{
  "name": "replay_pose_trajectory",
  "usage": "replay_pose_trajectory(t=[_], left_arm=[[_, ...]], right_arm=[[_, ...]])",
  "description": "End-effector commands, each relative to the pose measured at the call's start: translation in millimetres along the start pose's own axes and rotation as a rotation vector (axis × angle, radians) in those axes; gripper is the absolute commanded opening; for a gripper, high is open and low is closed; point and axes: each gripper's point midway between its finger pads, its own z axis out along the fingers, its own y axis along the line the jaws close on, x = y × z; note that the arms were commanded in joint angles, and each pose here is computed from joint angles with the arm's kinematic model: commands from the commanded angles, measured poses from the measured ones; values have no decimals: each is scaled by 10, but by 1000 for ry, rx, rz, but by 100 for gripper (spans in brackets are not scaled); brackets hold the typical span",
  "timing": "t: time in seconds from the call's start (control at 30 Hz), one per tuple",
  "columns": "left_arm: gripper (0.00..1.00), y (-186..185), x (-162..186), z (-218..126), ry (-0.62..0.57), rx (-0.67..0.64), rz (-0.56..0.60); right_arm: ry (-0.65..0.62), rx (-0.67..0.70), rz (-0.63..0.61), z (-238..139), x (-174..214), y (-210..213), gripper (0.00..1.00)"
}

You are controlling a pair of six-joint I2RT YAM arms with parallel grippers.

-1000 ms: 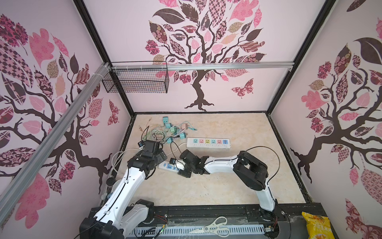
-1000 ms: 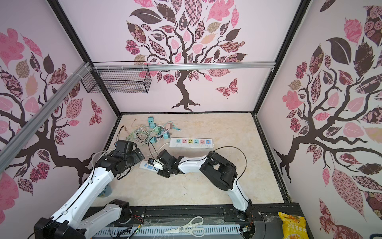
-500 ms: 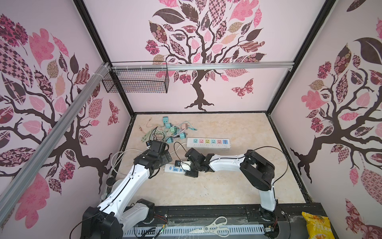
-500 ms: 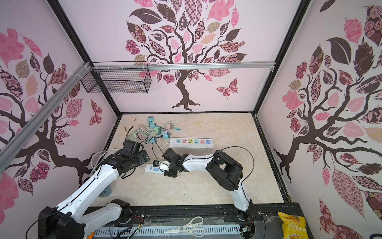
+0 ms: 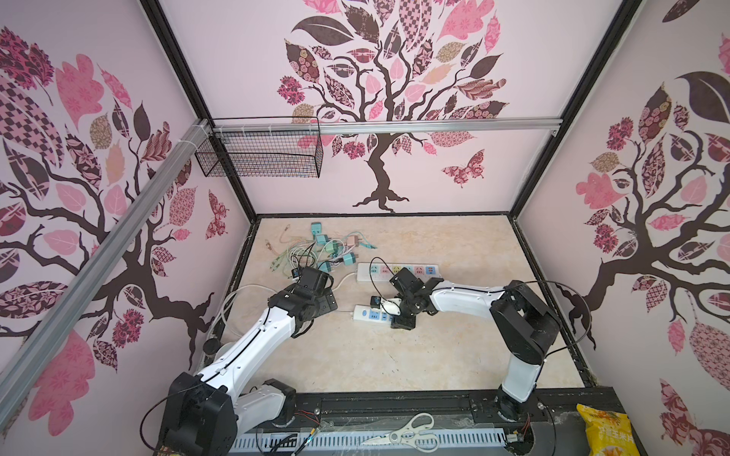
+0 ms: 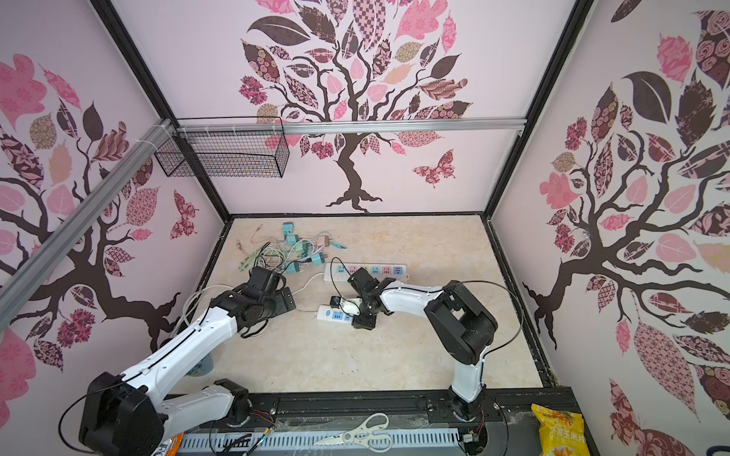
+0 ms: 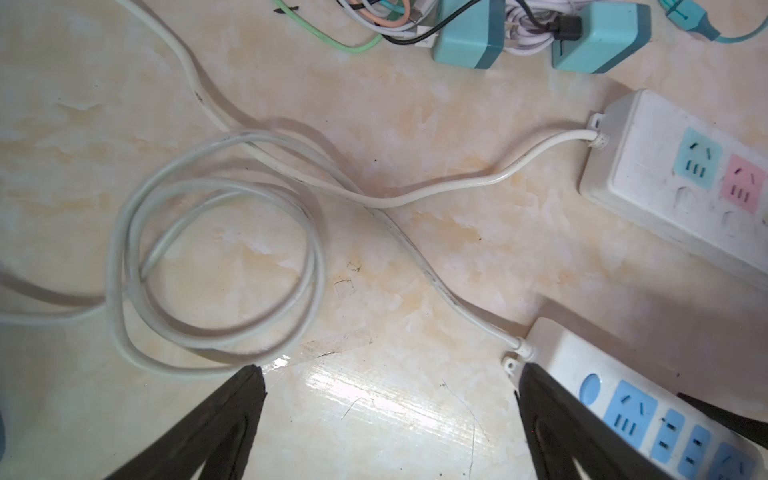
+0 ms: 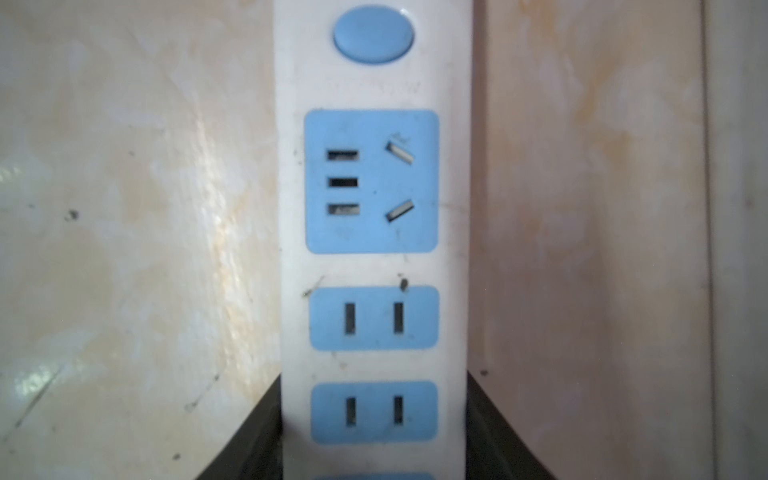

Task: Insert the plug
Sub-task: 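Grasp the blue-socket strip with the right gripper and pull it closer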

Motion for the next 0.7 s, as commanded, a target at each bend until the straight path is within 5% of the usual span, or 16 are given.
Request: replay_pose_trajectory(t=[0.0,0.43,0.67], left_arm=[[98,-150,12,46,4,38,24],[98,-548,241,230,72,85,106],[98,-693,243,262,83,104,152]], right_arm=[[189,-23,-16,-101,560,76,46],[226,94,74,-496,1233,-386,51],[127,22,48,-451,995,-345,51]])
